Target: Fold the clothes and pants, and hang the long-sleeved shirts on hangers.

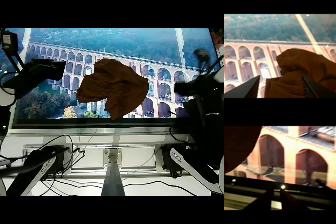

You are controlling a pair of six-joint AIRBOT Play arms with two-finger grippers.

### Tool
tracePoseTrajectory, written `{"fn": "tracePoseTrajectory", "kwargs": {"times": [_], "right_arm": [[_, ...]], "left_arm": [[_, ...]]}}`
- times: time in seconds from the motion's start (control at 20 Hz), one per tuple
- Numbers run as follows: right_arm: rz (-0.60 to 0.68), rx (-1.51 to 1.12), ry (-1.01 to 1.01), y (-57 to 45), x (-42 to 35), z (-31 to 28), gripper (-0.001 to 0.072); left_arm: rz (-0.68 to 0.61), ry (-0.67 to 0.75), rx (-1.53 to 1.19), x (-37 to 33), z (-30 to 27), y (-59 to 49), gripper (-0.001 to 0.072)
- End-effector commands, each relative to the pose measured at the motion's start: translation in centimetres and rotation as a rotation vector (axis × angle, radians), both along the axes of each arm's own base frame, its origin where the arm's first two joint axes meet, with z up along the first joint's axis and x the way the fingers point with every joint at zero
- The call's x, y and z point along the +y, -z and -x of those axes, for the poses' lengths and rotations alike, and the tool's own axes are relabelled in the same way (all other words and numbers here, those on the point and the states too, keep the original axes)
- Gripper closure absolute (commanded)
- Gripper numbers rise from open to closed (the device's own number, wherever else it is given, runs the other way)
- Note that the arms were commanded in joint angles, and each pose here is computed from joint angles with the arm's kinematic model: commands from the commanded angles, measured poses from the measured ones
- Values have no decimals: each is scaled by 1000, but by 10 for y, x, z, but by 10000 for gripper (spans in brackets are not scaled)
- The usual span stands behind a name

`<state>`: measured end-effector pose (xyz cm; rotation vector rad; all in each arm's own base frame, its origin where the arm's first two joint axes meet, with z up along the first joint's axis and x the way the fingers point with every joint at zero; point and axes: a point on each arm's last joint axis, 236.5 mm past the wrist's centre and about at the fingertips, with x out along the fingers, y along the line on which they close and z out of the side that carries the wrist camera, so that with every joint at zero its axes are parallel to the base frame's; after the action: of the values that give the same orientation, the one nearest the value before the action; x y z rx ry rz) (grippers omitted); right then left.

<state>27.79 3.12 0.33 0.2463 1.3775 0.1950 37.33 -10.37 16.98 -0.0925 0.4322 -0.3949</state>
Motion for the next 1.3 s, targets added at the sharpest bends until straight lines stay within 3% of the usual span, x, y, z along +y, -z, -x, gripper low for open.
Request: {"fn": "tracePoseTrajectory", "kwargs": {"times": [0.0, 0.05, 0.2, 0.25, 0.3, 0.6, 0.85, 0.9, 0.95, 1.05, 1.1, 1.25], "right_arm": [[-343, 40, 230, 67, 62, 18, 368], [-382, 24, 306, 75, 65, 13, 295], [-475, 27, 434, 84, 72, -1, 285], [-502, 43, 430, 85, 77, -3, 187], [-517, 61, 432, 89, 80, -5, 146], [-528, 150, 468, 114, 82, -25, 161], [-485, 114, 354, 117, 115, -53, 163], [-469, 75, 344, 115, 118, -62, 180], [-460, 45, 334, 111, 121, -70, 317], [-459, 9, 314, 102, 124, -82, 661], [-472, 6, 297, 95, 127, -85, 692], [-527, -73, 72, 40, 148, -93, 694]], "left_arm": [[1, -1, -2, 0, 0, -1, 122], [1, -1, -2, 0, 0, -1, 123], [12, -8, 0, 0, -1, -2, 123], [54, -27, 20, 0, -1, -2, 123], [102, -50, 42, 1, -1, -1, 123], [185, -104, 80, 4, -6, 2, 123], [275, -176, 208, 9, -20, 35, 123], [316, -208, 241, 12, -23, 41, 123], [359, -240, 270, 15, -25, 45, 123], [374, -260, 279, 20, -27, 47, 123], [373, -263, 278, 21, -27, 47, 123], [385, -296, 272, 34, -29, 46, 124]]}}
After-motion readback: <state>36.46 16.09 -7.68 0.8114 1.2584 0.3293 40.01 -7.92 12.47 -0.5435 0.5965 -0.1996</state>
